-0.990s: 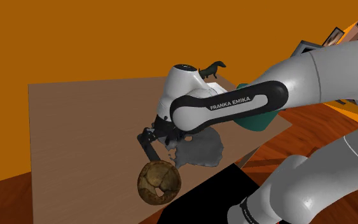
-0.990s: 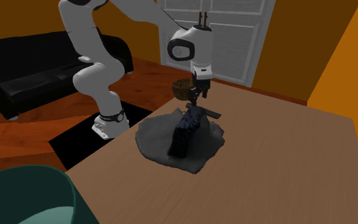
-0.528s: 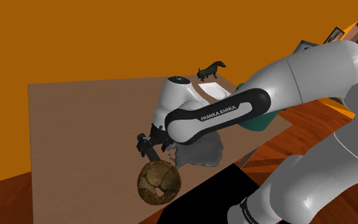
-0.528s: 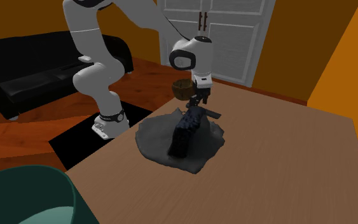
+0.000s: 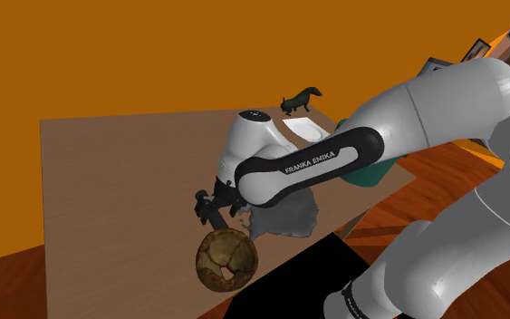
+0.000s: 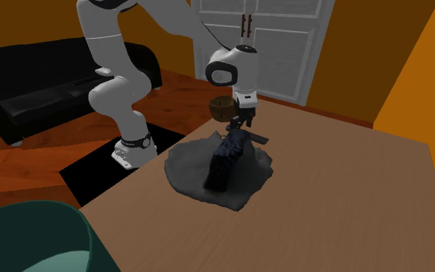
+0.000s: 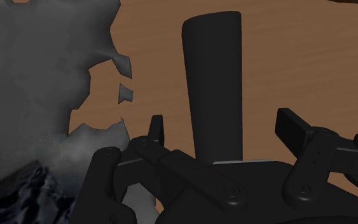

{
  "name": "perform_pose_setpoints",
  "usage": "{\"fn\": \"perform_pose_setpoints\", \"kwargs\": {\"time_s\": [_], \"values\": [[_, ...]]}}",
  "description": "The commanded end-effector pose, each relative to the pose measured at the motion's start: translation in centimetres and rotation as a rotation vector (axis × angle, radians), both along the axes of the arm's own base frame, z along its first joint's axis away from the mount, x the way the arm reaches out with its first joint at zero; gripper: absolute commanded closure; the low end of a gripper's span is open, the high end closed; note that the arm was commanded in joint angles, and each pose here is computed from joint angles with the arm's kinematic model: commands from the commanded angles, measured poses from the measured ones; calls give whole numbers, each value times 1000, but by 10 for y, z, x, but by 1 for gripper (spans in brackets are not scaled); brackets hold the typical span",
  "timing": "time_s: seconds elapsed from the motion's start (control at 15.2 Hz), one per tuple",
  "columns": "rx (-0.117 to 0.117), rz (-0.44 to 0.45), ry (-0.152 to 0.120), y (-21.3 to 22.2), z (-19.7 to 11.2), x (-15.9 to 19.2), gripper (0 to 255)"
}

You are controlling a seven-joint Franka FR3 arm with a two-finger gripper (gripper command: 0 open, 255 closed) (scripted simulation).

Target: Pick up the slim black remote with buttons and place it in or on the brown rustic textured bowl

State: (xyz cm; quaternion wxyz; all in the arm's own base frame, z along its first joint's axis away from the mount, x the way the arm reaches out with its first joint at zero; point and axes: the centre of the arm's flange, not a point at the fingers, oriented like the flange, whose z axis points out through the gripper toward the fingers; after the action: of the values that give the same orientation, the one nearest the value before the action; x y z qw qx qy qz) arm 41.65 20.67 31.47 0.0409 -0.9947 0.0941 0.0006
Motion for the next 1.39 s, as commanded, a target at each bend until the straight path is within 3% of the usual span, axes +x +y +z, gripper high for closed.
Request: {"fn": "perform_pose_setpoints", "kwargs": {"time_s": [0.0, 0.59, 1.32], "values": [[0, 0, 0, 0, 0, 0, 255], [0, 0, 0, 0, 0, 0, 255], [0, 0, 0, 0, 58, 0, 255]]}}
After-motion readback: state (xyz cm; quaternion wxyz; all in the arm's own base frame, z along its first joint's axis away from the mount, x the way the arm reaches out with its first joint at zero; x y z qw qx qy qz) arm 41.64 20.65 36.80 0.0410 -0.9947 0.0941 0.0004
